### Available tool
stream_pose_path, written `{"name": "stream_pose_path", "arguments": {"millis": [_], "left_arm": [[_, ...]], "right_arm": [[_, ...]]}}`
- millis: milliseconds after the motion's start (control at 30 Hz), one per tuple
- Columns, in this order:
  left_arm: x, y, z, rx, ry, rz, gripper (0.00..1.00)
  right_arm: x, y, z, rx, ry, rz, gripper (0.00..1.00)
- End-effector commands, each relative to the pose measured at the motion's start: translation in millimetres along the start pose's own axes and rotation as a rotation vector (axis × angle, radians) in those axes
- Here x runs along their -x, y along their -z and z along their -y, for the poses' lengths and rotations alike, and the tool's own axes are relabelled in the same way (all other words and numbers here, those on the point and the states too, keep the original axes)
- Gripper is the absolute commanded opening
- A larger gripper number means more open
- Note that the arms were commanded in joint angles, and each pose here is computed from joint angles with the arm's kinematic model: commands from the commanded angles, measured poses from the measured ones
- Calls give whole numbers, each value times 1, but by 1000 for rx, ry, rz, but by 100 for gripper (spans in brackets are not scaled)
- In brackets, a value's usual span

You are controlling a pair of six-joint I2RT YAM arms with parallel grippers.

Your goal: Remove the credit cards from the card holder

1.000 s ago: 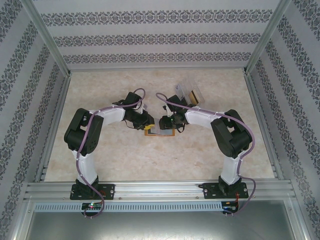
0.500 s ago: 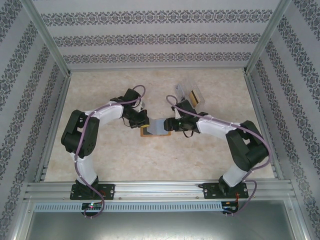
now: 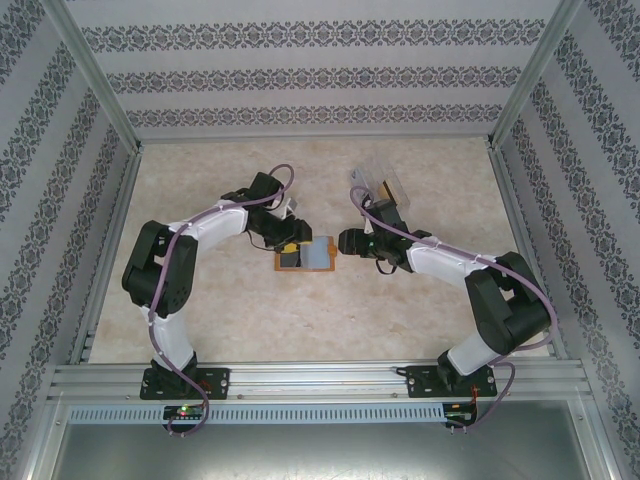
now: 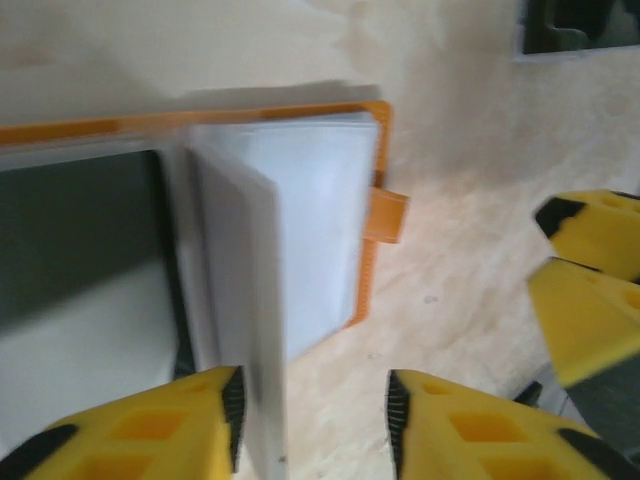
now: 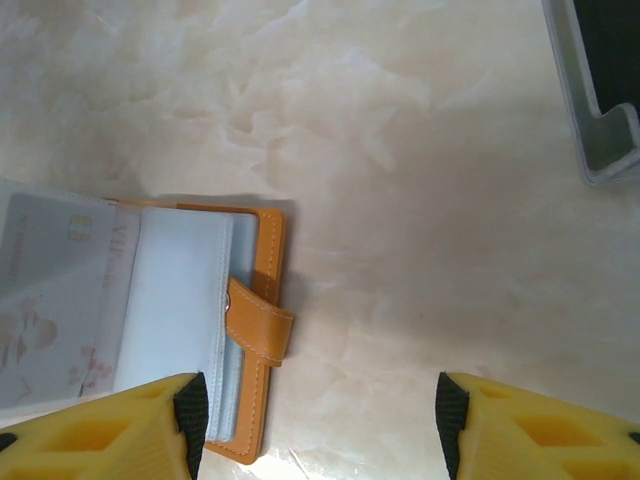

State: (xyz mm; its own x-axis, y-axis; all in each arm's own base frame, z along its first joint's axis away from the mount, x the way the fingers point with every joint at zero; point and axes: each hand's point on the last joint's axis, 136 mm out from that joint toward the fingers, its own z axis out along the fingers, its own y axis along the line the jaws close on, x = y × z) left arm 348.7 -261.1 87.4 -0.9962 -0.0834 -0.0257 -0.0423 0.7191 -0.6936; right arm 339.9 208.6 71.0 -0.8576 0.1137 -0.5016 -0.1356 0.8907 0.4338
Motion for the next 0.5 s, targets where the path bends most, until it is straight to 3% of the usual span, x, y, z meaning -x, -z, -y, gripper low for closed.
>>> {"name": "stream_pose_path", "arguments": {"millis": [0, 167, 467], "left_arm": [[1, -7, 27, -107, -26, -17, 53], [5, -1, 20, -47, -30, 18, 57], [16, 26, -21, 67, 40, 144, 45]], "right_arm": [[10, 7, -3, 16, -9, 51, 64], [10, 7, -8, 43, 4, 55, 62], [2, -2, -32, 99, 83, 6, 52]]}}
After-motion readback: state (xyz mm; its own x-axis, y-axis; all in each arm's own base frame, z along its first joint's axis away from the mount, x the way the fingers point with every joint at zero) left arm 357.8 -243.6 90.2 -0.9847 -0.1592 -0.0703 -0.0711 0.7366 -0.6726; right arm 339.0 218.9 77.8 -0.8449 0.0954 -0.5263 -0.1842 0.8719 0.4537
